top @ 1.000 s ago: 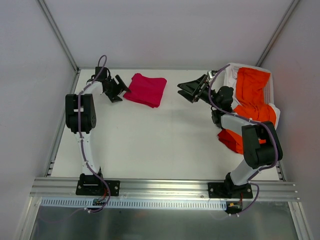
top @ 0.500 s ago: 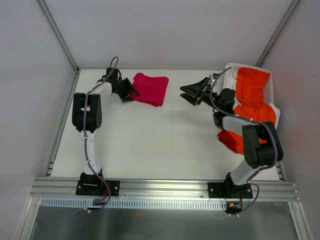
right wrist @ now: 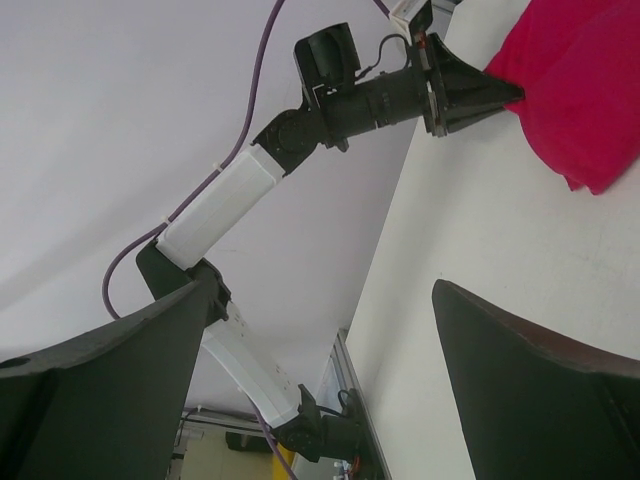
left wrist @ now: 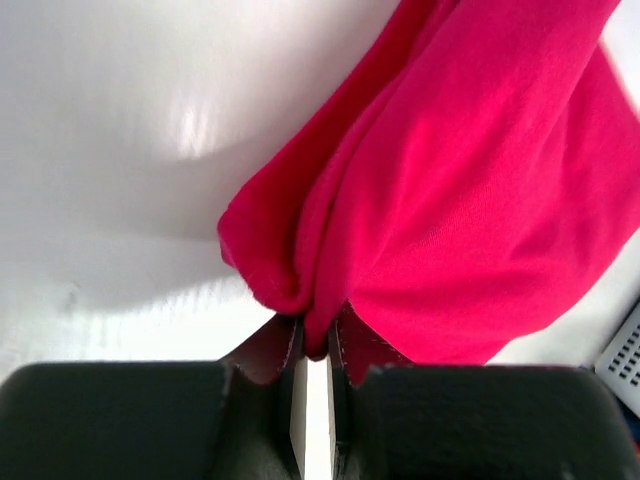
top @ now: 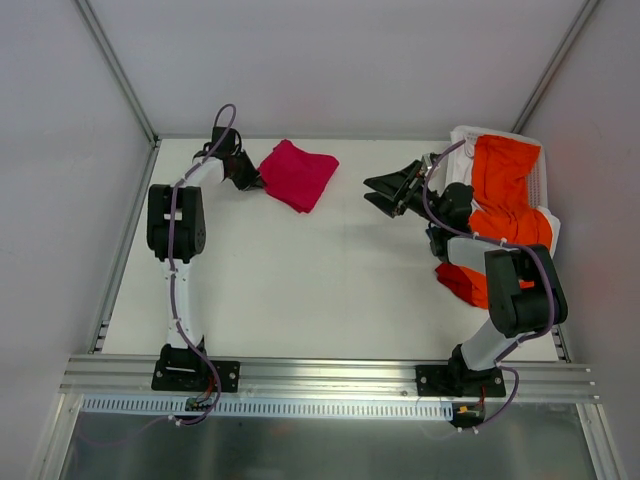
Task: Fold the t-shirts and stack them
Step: Put the neatly folded tshirt into the corner of the board with the left arm
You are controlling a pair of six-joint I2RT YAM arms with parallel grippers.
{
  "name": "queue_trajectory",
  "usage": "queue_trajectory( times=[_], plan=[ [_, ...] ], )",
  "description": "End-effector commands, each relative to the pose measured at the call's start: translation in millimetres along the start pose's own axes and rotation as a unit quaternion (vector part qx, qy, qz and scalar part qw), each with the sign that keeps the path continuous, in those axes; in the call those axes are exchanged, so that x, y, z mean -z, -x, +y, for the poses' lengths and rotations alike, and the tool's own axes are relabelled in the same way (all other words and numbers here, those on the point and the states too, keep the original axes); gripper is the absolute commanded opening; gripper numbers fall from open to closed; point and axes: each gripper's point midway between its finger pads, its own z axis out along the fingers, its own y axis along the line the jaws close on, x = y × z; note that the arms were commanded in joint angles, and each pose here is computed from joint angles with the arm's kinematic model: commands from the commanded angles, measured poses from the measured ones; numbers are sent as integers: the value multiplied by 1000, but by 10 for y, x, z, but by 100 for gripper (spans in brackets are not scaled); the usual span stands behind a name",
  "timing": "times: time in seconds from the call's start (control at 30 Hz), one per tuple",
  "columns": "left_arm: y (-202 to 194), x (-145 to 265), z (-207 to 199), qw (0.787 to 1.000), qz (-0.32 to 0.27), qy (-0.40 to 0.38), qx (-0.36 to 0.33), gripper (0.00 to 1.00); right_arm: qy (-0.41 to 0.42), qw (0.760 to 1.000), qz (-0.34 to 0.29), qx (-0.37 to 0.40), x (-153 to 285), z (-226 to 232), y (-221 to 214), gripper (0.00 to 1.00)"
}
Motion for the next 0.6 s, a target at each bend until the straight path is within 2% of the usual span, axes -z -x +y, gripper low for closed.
queue_trajectory(
  times=[0.0, 0.17, 0.3, 0.43, 0.57],
  plan=[
    [525, 140, 111, 998, -63, 25, -15, 0, 45, 998, -3, 40, 59, 291, 35, 99],
    [981, 373, 398, 994, -102, 34, 15, 0, 42, 998, 1, 38, 61, 254, 23, 100],
    [1372, 618, 776, 988, -138, 52, 42, 0, 42, 999, 1, 33, 47, 194, 22, 100],
    [1618, 828, 1157, 980, -165, 76, 76, 0, 47, 999, 2, 17, 18, 127, 28, 99],
    [1698, 1025, 1512, 968, -190, 113, 121, 0, 51, 999, 4, 2, -9, 58, 32, 100]
  ],
)
